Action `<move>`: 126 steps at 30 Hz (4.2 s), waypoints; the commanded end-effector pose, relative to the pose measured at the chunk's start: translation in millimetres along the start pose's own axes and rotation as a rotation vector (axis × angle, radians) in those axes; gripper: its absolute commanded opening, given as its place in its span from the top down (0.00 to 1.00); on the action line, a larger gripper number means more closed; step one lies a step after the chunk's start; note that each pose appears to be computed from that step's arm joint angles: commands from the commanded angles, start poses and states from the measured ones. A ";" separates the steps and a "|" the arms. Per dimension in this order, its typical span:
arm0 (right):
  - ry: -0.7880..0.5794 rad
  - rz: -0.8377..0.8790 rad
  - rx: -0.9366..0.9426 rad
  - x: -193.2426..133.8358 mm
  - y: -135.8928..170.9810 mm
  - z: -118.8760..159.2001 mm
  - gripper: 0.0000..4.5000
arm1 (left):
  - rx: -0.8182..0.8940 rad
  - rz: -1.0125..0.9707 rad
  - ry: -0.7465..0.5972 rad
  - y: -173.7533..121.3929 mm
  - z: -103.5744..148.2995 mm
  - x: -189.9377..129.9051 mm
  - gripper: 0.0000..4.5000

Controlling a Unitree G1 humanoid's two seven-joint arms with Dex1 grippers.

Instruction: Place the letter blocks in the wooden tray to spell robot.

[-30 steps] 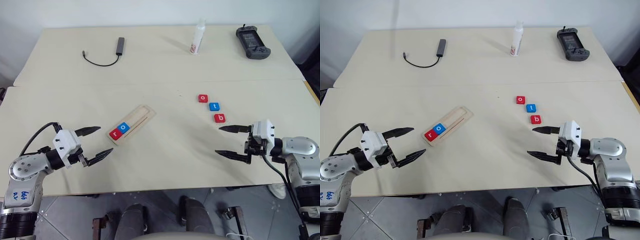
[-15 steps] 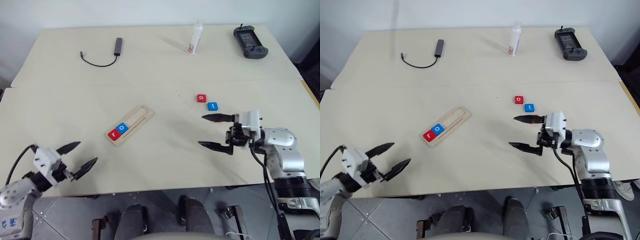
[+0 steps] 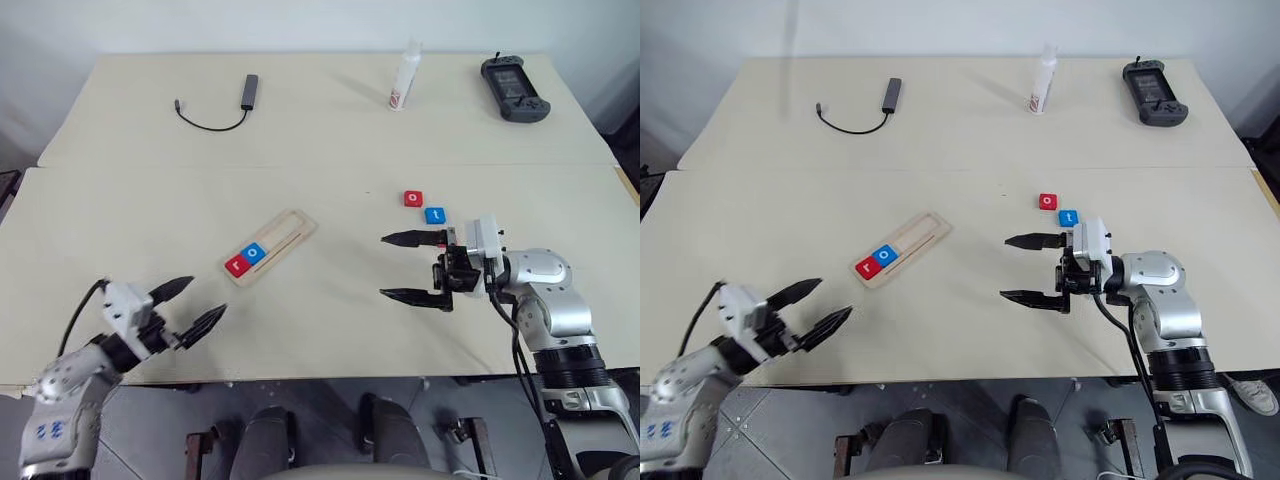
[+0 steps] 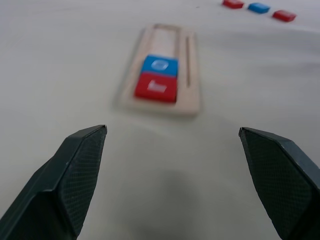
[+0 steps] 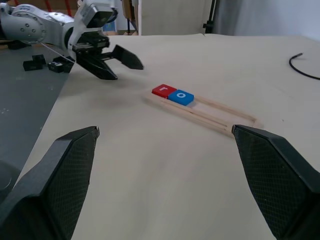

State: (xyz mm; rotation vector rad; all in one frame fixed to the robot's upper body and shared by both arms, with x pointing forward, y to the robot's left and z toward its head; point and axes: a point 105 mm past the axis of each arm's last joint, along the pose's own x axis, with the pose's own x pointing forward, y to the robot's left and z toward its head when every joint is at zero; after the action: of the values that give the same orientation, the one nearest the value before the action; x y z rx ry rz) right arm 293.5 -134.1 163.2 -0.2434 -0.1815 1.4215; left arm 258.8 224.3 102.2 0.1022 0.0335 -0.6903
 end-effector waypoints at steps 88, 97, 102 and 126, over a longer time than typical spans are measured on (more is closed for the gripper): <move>0.197 -0.649 0.072 -130.3 51.1 11.2 0.00 | 0.353 -0.664 0.051 -40.1 20.9 135.7 0.01; 0.280 -0.795 0.054 -173.8 69.5 -5.8 0.00 | 0.322 -0.527 -0.100 -10.6 34.7 76.1 0.01; 0.227 -0.859 0.066 -173.3 51.4 -14.0 0.00 | 0.174 -0.476 -0.091 -7.3 38.7 53.5 0.01; 0.584 -0.888 0.344 -87.2 -111.3 1.9 0.00 | 0.112 -0.378 -0.126 -39.0 40.7 50.3 0.01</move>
State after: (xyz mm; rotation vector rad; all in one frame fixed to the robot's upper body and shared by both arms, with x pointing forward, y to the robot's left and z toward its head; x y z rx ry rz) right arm 385.3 -233.5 186.3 -0.2309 0.4215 0.4599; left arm 274.8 156.9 127.7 0.1465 -0.0736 -1.0873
